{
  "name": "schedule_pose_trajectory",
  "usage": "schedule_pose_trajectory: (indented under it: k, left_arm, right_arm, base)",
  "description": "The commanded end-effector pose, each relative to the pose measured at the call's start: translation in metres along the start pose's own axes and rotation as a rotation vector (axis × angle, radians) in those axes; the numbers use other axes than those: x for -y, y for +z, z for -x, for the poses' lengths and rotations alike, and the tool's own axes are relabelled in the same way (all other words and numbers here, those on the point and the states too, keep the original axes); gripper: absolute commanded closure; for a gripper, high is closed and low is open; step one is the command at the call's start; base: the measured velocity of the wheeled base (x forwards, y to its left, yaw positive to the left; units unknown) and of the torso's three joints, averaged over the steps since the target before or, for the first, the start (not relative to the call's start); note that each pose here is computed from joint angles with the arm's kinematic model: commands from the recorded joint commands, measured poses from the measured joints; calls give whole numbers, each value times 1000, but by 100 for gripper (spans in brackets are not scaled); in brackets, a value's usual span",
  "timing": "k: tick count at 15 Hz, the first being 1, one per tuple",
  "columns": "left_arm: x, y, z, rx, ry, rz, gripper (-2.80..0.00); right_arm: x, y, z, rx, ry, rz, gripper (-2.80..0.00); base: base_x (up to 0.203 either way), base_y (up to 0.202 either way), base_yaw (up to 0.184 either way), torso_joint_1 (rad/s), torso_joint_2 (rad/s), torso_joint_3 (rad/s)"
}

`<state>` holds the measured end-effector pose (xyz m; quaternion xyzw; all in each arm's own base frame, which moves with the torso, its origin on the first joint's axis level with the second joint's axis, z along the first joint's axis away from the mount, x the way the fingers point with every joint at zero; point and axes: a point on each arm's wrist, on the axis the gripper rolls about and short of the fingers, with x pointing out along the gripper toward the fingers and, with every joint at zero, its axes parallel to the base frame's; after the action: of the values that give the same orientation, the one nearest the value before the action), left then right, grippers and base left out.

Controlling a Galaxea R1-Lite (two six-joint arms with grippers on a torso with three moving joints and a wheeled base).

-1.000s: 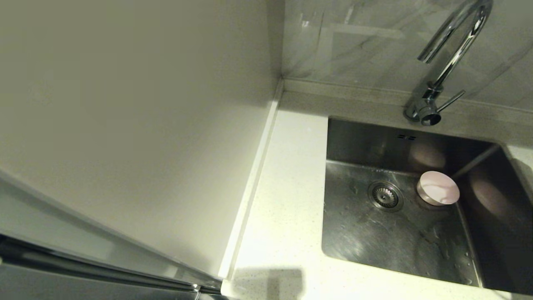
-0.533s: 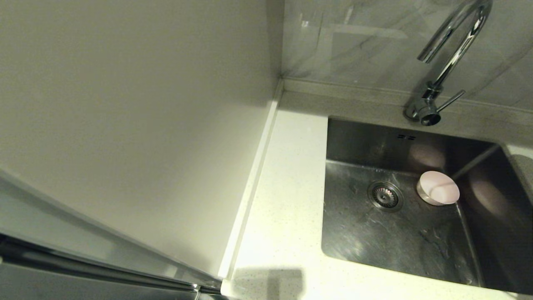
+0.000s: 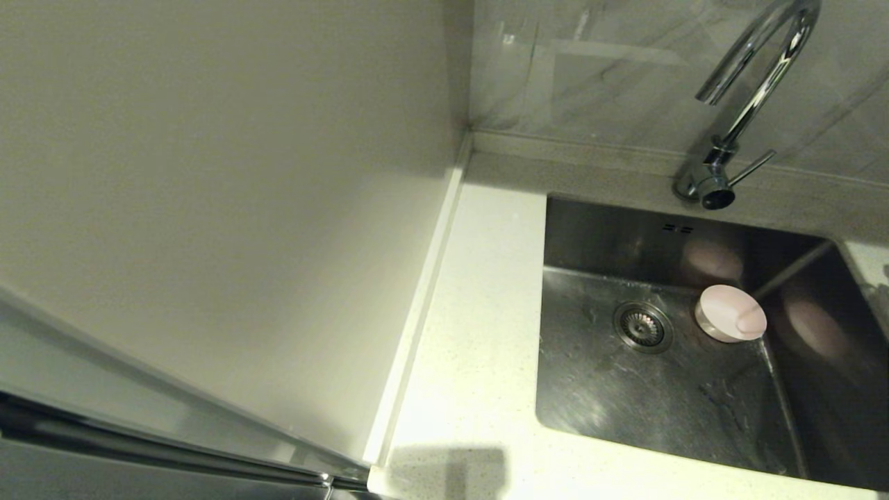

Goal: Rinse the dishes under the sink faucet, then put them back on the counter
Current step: Put a bowl into the sink

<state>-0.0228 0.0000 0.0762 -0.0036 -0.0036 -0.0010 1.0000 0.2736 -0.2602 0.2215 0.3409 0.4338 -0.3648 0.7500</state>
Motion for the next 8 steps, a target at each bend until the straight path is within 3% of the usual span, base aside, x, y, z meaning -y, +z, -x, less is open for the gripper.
schedule_pose_trajectory:
  k: [1,8]
  left_arm:
    - [0,-1,0,-3,0,0,0]
    - [0,-1,0,-3,0,0,0]
  right_arm:
    - [9,6,-22,-37,1,-27,-280]
    - [15,10,-38,-60,21,-44,-280]
  base:
    - [0,0,0,0,0,0]
    - [0,0,0,0,0,0]
